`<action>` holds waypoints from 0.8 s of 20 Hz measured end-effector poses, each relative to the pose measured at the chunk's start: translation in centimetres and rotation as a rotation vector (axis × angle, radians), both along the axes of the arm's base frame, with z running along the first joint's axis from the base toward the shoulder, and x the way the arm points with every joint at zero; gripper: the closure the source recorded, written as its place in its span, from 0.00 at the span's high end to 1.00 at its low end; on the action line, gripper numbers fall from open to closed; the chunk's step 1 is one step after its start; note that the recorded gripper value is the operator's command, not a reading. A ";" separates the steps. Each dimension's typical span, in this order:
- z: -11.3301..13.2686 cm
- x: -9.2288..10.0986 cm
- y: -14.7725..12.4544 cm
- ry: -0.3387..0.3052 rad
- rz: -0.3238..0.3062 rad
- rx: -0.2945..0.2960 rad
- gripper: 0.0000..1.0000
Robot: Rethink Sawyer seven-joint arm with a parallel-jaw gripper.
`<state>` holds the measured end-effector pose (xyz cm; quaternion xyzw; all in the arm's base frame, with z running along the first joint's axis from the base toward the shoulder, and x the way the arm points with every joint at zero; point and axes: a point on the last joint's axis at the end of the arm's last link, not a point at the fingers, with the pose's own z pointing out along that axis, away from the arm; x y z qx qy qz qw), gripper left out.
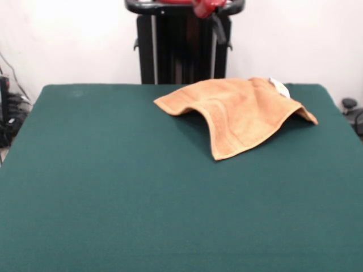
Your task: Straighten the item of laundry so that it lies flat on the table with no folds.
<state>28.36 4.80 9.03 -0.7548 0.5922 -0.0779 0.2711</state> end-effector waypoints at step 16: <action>-4.7 -1.5 0.3 0.266 -0.560 0.256 0.00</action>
